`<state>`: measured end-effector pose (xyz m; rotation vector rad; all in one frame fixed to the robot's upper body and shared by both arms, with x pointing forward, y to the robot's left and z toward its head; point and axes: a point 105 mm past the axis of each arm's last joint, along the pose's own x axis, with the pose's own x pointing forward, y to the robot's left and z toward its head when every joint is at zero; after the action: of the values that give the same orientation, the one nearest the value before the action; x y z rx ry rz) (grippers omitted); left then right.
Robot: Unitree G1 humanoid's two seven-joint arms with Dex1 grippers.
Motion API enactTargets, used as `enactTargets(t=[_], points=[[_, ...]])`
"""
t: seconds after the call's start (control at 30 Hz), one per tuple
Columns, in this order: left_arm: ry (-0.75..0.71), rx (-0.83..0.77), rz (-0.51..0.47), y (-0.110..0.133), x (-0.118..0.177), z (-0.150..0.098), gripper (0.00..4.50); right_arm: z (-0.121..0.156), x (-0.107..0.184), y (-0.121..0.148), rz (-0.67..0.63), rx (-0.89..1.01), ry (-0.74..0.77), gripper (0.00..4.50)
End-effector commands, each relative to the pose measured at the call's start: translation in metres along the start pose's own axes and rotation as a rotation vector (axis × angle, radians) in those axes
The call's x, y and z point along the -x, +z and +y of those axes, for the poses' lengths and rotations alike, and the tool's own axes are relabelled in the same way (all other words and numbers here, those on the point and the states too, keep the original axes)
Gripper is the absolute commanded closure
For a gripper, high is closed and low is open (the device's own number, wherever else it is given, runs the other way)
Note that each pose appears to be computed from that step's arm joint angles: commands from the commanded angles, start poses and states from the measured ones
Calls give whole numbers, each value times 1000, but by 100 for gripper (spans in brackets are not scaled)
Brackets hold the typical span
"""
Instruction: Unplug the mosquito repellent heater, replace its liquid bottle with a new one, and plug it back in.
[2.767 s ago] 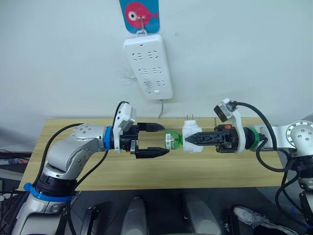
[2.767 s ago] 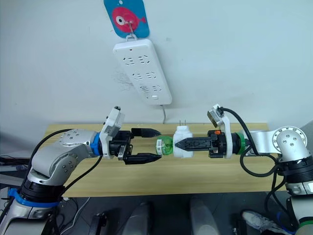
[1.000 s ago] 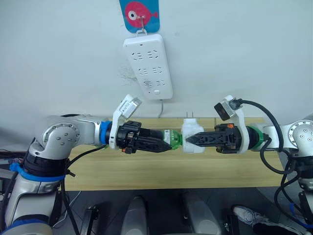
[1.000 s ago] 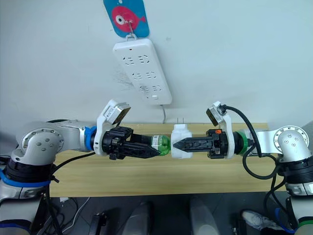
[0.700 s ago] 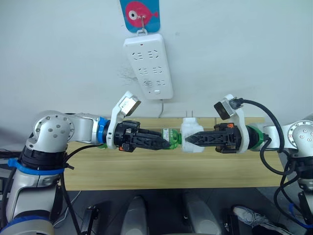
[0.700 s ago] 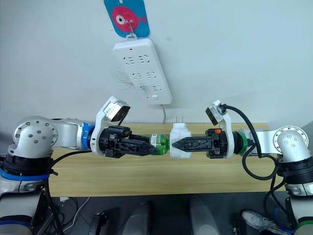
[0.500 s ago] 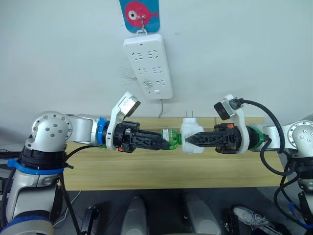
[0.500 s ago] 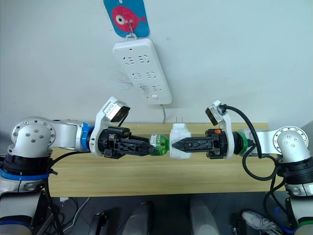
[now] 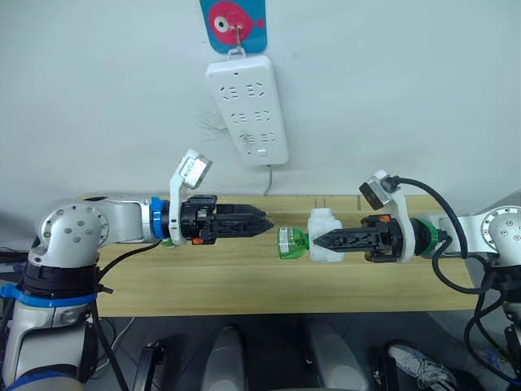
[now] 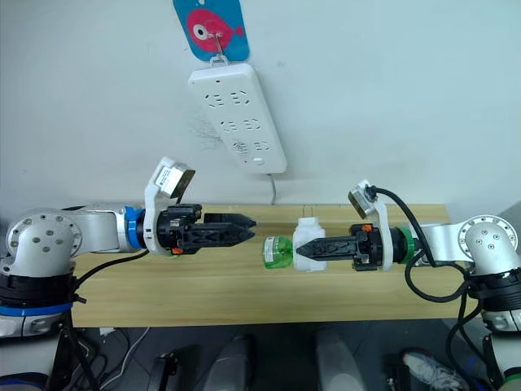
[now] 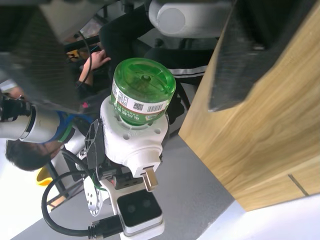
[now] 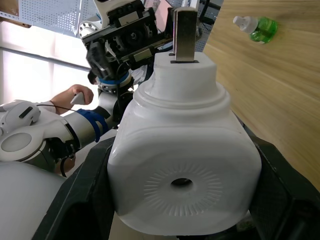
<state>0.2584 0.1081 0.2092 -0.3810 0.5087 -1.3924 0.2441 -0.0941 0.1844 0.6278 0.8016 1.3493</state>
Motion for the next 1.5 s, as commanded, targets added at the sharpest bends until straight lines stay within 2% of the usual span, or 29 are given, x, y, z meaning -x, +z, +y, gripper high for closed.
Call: enactTargets(t=[0.03, 0.07, 0.2, 0.3, 0.4, 0.53, 1.0, 1.13, 1.27, 1.4, 1.5], points=[[4, -88, 19, -1, 6, -5, 2, 10, 0, 3, 0, 32, 35, 148], [23, -125, 28, -4, 7, -3, 2, 10, 0, 3, -2, 32, 34, 148], [143, -558, 67, -11, 14, 15, 2, 10, 1, 4, -6, 31, 30, 148], [111, -840, 100, -20, 11, 12, 2, 10, 1, 4, -7, 30, 29, 148], [34, -1043, 58, -32, 2, 2, 2, 10, 0, 5, -9, 30, 30, 148], [-6, -1172, -23, -33, -11, -6, 2, 10, -1, 5, -6, 30, 35, 148], [-40, -1216, -109, -28, -33, -1, 2, 11, -2, 4, 1, 31, 38, 148], [-51, -1208, -102, -30, -35, -1, 90, 12, -1, 4, 1, 31, 36, 148], [-54, -1191, -97, -30, -38, 0, 222, 12, -1, 5, 2, 31, 38, 148], [-44, -1169, -72, -26, -34, 2, 226, 12, -2, 5, 3, 32, 41, 148], [-25, -985, -17, -23, -29, 7, 226, 13, -2, 5, 4, 34, 41, 148]])
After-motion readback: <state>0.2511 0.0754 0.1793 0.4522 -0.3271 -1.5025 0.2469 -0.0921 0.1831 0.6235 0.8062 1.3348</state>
